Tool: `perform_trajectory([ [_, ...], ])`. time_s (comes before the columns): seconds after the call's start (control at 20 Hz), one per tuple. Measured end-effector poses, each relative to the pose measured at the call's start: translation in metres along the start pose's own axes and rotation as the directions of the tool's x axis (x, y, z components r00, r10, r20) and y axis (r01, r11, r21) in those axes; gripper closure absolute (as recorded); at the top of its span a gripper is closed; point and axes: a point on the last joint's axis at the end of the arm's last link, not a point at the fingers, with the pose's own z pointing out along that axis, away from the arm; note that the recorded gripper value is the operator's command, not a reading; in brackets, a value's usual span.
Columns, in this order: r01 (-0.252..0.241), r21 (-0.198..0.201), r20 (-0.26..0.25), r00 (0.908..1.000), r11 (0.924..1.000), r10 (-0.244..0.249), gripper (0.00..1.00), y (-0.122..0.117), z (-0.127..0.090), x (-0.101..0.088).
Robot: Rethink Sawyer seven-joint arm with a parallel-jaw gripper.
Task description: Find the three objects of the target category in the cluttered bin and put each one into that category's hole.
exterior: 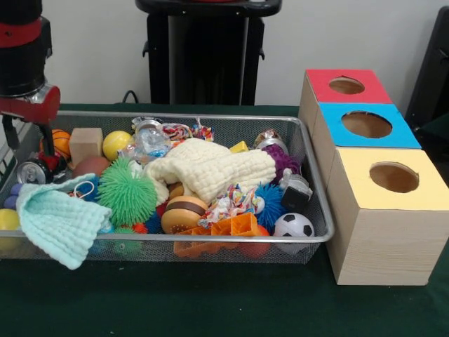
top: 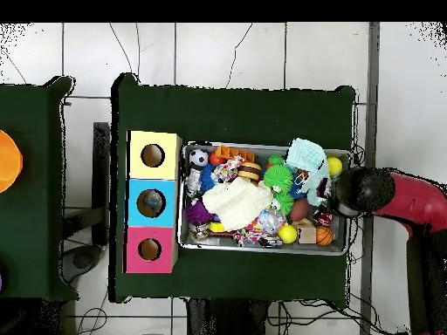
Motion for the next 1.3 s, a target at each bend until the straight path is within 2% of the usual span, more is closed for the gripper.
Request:
perform_trajectory([
  [0.2, 0.011, 0.000, 0.005, 0.9999, 0.9999, -0.011, 0.00, 0.007, -0.001, 0.001],
  [0.6, 0.055, -0.033, 0.033, 0.9980, 0.9979, -0.054, 0.00, 0.046, 0.022, 0.011],
  [0.9, 0.094, -0.053, 0.036, 0.9951, 0.9941, -0.092, 0.00, 0.084, 0.032, 0.024],
  [1.0, 0.112, -0.071, 0.028, 0.9935, 0.9912, -0.110, 0.00, 0.109, 0.032, 0.031],
  [1.3, 0.123, -0.099, 0.022, 0.9923, 0.9875, -0.122, 0.00, 0.143, 0.030, 0.036],
])
